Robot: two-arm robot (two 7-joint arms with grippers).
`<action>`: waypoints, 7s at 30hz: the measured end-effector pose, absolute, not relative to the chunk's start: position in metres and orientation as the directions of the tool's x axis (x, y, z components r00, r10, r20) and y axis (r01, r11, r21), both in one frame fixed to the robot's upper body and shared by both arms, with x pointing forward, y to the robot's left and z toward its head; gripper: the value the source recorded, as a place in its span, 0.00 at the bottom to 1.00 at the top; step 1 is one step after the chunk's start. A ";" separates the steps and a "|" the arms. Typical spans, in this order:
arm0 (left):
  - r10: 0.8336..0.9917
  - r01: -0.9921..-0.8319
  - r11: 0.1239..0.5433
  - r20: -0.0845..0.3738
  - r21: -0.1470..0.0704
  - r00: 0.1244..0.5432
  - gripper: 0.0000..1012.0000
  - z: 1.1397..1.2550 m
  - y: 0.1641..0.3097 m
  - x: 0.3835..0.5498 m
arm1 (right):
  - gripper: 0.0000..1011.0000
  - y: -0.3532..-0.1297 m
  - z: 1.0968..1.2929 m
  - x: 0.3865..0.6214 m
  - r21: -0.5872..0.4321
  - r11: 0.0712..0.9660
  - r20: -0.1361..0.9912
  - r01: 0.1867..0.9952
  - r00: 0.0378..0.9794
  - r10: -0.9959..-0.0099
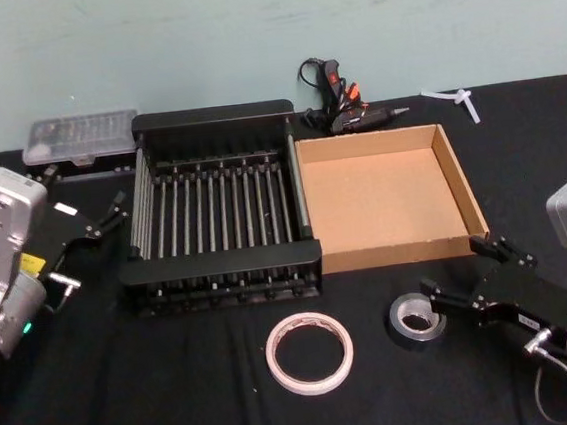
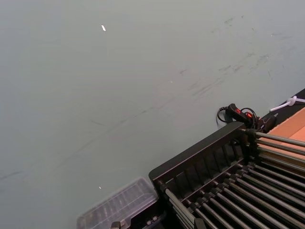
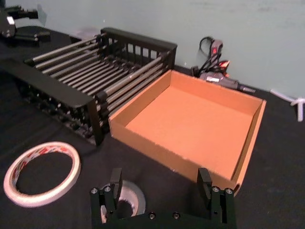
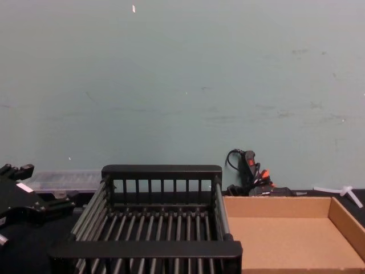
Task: Pick up the white tape and place it into the black box , Pick up the silver tape and place it into the brown box.
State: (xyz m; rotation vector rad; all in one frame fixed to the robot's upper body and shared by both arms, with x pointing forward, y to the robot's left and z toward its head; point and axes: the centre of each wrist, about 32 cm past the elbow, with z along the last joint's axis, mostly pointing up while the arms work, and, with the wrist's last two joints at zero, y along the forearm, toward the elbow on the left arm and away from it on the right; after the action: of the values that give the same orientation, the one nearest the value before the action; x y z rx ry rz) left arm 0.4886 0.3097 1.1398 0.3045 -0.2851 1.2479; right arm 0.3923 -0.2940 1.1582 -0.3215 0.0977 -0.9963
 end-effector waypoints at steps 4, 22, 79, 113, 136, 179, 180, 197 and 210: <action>0.880 -0.955 0.287 0.374 0.070 0.292 0.99 1.140 0.310 0.489 | 0.99 -0.295 1.158 0.390 -0.336 0.500 0.057 0.798 0.547 -0.835; 0.880 -0.955 0.287 0.374 0.070 0.292 0.99 1.140 0.310 0.489 | 0.99 -0.289 1.156 0.397 -0.424 0.496 0.049 0.758 0.566 -0.823; 0.880 -0.955 0.287 0.374 0.070 0.292 0.99 1.140 0.310 0.489 | 0.50 -0.284 1.148 0.407 -0.462 0.476 0.042 0.749 0.554 -0.831; 0.880 -0.955 0.287 0.374 0.070 0.292 0.99 1.140 0.310 0.489 | 0.12 -0.288 1.160 0.404 -0.400 0.513 0.025 0.759 0.569 -0.822; 0.880 -0.955 0.287 0.374 0.070 0.292 0.99 1.140 0.310 0.489 | 0.12 -0.287 1.195 0.440 -0.233 0.523 0.057 0.820 0.549 -0.834; 0.880 -0.955 0.287 0.374 0.070 0.292 0.99 1.140 0.310 0.489 | 0.12 -0.252 1.159 0.556 -0.331 0.366 0.074 0.870 0.410 -0.909; 0.880 -0.955 0.287 0.374 0.070 0.292 0.99 1.140 0.310 0.489 | 0.12 -0.252 1.158 0.556 -0.332 0.366 0.076 0.870 0.411 -0.909; 0.880 -0.955 0.287 0.374 0.070 0.292 0.99 1.140 0.310 0.489 | 0.23 -0.252 1.159 0.556 -0.330 0.366 0.077 0.870 0.412 -0.908; 0.880 -0.955 0.287 0.374 0.070 0.292 0.99 1.140 0.310 0.489 | 0.65 -0.252 1.159 0.556 -0.329 0.367 0.076 0.870 0.411 -0.908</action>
State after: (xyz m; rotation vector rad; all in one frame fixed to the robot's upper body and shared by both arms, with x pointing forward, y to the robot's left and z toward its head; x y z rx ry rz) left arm 0.4886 0.3097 1.1398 0.3045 -0.2851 1.2479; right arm 0.5564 -0.2520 1.1593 -0.3422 0.1257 -1.1463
